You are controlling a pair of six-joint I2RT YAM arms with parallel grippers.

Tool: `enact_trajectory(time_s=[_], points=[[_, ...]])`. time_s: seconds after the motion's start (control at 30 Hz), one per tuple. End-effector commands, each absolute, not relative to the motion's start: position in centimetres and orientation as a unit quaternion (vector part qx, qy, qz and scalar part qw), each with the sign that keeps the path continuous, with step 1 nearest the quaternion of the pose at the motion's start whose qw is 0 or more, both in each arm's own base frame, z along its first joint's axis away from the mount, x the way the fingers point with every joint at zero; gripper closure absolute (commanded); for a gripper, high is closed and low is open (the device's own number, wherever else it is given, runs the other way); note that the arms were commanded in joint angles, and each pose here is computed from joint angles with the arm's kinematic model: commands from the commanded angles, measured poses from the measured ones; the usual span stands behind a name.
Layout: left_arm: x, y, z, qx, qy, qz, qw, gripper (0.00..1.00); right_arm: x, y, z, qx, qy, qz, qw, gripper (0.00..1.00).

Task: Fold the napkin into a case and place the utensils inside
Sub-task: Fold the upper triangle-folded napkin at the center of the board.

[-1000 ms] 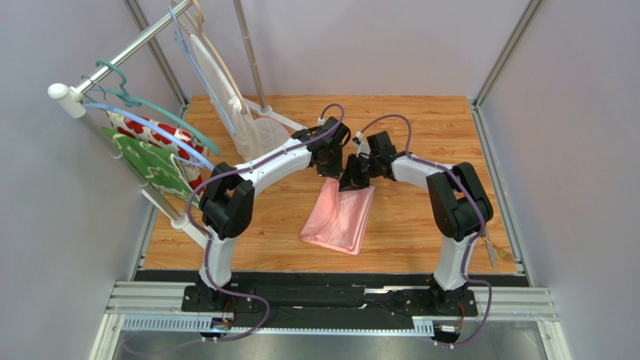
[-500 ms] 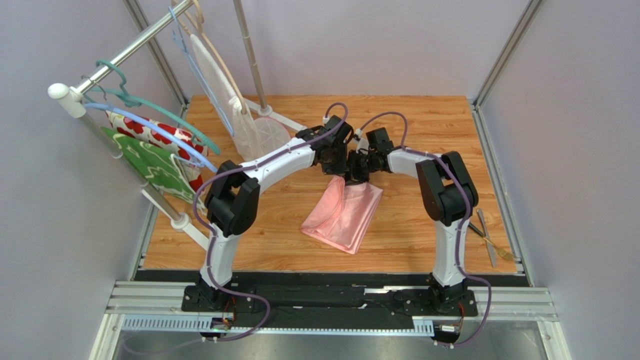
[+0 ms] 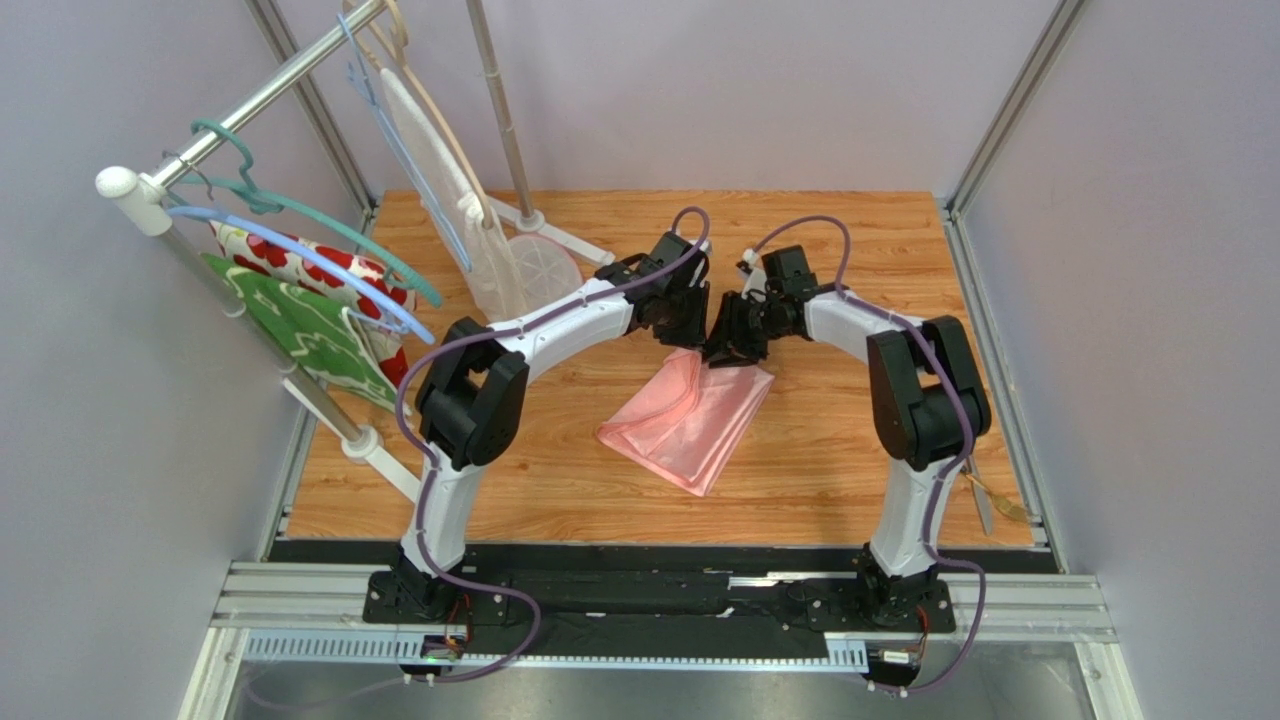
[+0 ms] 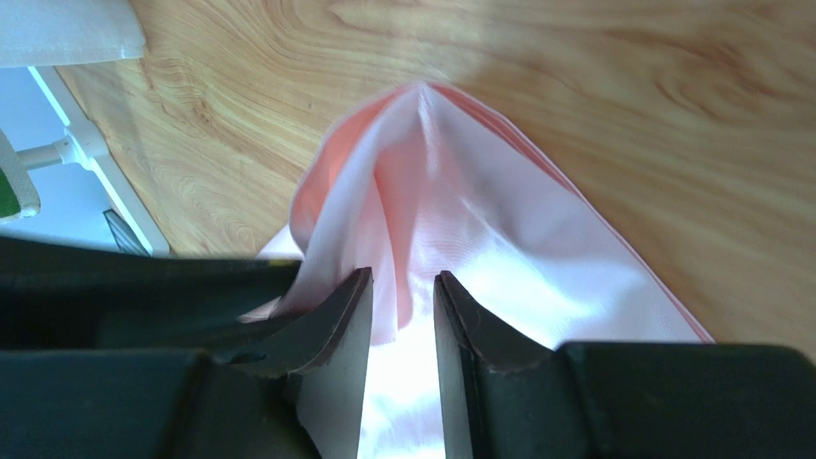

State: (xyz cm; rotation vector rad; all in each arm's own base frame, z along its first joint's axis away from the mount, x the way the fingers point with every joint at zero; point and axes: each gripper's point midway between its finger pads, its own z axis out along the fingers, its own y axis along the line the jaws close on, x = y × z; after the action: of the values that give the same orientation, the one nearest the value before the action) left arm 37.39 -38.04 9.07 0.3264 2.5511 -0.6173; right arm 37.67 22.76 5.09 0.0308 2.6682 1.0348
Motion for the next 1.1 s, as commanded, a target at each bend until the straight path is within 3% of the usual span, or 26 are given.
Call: enact_trajectory(time_s=[0.0,0.17,0.23,0.27,0.43,0.57,0.63,0.9,1.07], points=[[38.0,-40.3,14.8,0.165,0.891,-0.296,0.301,0.69,37.5,18.1,5.9,0.076,0.933,0.316,0.154,0.65],[36.7,-43.5,14.4,0.202,0.871,-0.367,0.257,0.61,36.0,15.9,7.8,0.102,0.926,0.311,0.190,0.59],[36.5,-43.5,16.3,0.211,0.858,-0.377,0.276,0.32,35.1,15.8,7.8,0.103,0.924,0.314,0.193,0.55],[36.2,-43.3,17.2,0.216,0.852,-0.382,0.284,0.28,34.9,15.9,8.1,0.099,0.922,0.318,0.196,0.55],[33.4,-38.6,22.9,0.251,0.836,-0.344,0.345,0.25,33.5,16.2,7.8,0.076,0.925,0.319,0.192,0.45],[30.2,-33.6,19.2,0.282,0.872,-0.265,0.299,0.29,33.2,18.1,7.9,0.046,0.920,0.336,0.196,0.38],[29.2,-32.0,17.8,0.284,0.881,-0.242,0.290,0.26,33.9,18.8,7.8,0.044,0.917,0.340,0.202,0.37],[27.2,-29.4,11.4,0.330,0.890,-0.141,0.280,0.23,34.7,19.7,6.6,0.039,0.921,0.340,0.186,0.44],[26.6,-29.3,9.2,0.327,0.897,-0.135,0.264,0.24,35.3,19.8,5.1,0.033,0.924,0.334,0.186,0.51]])
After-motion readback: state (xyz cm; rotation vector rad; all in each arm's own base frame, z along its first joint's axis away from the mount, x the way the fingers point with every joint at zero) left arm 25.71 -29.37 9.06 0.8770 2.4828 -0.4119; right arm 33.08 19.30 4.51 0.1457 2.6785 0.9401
